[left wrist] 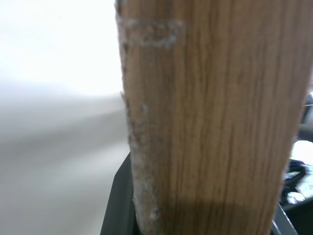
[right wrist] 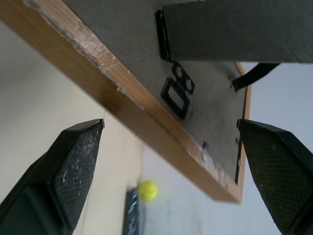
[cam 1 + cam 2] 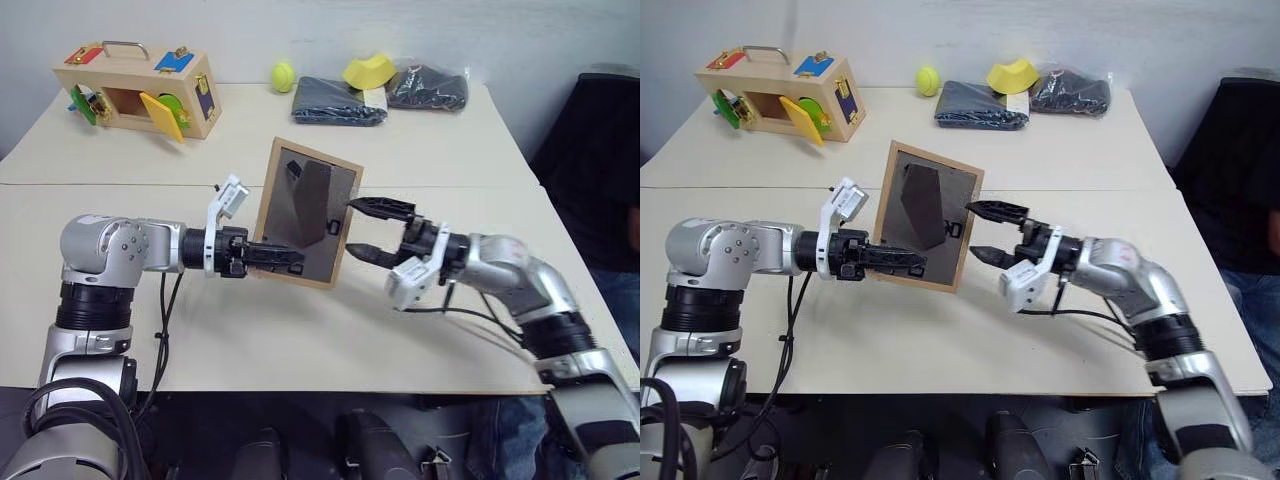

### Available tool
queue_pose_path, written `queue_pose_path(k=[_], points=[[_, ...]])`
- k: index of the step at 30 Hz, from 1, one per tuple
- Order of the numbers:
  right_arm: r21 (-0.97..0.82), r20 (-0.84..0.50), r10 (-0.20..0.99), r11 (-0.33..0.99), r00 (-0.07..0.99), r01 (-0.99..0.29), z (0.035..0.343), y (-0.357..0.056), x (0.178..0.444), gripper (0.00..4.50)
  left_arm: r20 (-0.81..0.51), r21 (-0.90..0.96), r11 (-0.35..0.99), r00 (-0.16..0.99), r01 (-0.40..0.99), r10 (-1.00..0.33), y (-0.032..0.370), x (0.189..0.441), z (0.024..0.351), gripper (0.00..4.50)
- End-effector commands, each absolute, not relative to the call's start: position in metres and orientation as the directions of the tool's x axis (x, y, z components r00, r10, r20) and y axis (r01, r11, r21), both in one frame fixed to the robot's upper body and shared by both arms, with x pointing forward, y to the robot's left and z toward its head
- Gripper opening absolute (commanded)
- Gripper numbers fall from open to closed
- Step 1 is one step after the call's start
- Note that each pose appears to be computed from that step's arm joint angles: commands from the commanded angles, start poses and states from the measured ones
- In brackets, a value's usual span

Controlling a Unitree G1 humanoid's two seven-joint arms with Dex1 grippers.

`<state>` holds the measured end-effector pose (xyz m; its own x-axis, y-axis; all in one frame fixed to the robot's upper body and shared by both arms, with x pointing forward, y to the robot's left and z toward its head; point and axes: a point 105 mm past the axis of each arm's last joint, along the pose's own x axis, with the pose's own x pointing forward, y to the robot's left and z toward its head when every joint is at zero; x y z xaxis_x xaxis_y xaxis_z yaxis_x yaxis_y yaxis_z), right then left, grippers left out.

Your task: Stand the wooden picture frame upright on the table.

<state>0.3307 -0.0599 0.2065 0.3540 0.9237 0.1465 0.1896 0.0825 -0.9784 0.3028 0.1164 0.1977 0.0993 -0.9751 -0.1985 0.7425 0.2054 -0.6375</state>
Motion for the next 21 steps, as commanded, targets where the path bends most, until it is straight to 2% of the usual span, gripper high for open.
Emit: queue_pose_path(k=[1, 4, 7, 8, 10, 11, 13, 15, 19, 20, 21], points=[[-0.927, 0.291, 0.898, 0.178, 0.33, 0.331, 0.235, -0.055, 0.342, 4.5, -0.151, -0.62, 0.132, 0.048, 0.773, -0.987, 0.12, 0.292, 0.213, 0.83], [-0.888, 0.345, 0.903, 0.224, 0.258, 0.401, 0.247, -0.048, 0.341, 4.5, -0.16, -0.625, 0.149, 0.061, 0.766, -0.985, 0.12, 0.294, 0.213, 0.83], [-0.89, 0.319, 0.928, 0.224, 0.19, 0.397, 0.24, -0.043, 0.335, 3.89, -0.152, -0.637, 0.144, 0.06, 0.757, -0.987, 0.122, 0.295, 0.215, 0.83], [-0.893, 0.309, 0.934, 0.22, 0.179, 0.393, 0.238, -0.042, 0.334, 3.54, -0.149, -0.641, 0.141, 0.058, 0.755, -0.987, 0.122, 0.295, 0.216, 0.83], [-0.889, 0.26, 0.956, 0.181, 0.139, 0.421, 0.233, -0.041, 0.331, 2.83, -0.159, -0.639, 0.141, 0.049, 0.756, -0.986, 0.123, 0.293, 0.216, 1.57], [-0.885, 0.245, 0.962, 0.172, 0.118, 0.434, 0.233, -0.041, 0.33, 2.5, -0.165, -0.636, 0.137, 0.04, 0.76, -0.985, 0.124, 0.291, 0.216, 1.8], [-0.879, 0.235, 0.965, 0.161, 0.114, 0.449, 0.236, -0.041, 0.334, 1.78, -0.17, -0.637, 0.133, 0.03, 0.76, -0.985, 0.125, 0.289, 0.216, 2.42], [-0.876, 0.215, 0.969, 0.136, 0.123, 0.463, 0.238, -0.038, 0.341, 1.25, -0.18, -0.63, 0.146, 0.039, 0.763, -0.983, 0.128, 0.289, 0.216, 3.04], [-0.882, 0.201, 0.969, 0.115, 0.145, 0.457, 0.24, -0.035, 0.35, 1.25, -0.212, -0.583, 0.222, 0.118, 0.782, -0.97, 0.141, 0.294, 0.218, 4.27], [-0.886, 0.2, 0.968, 0.111, 0.154, 0.451, 0.24, -0.036, 0.351, 1.25, -0.213, -0.572, 0.243, 0.145, 0.783, -0.966, 0.148, 0.295, 0.221, 4.49], [-0.891, 0.2, 0.966, 0.11, 0.163, 0.441, 0.24, -0.037, 0.353, 1.25, -0.213, -0.557, 0.265, 0.173, 0.787, -0.961, 0.156, 0.294, 0.225, 4.5]])
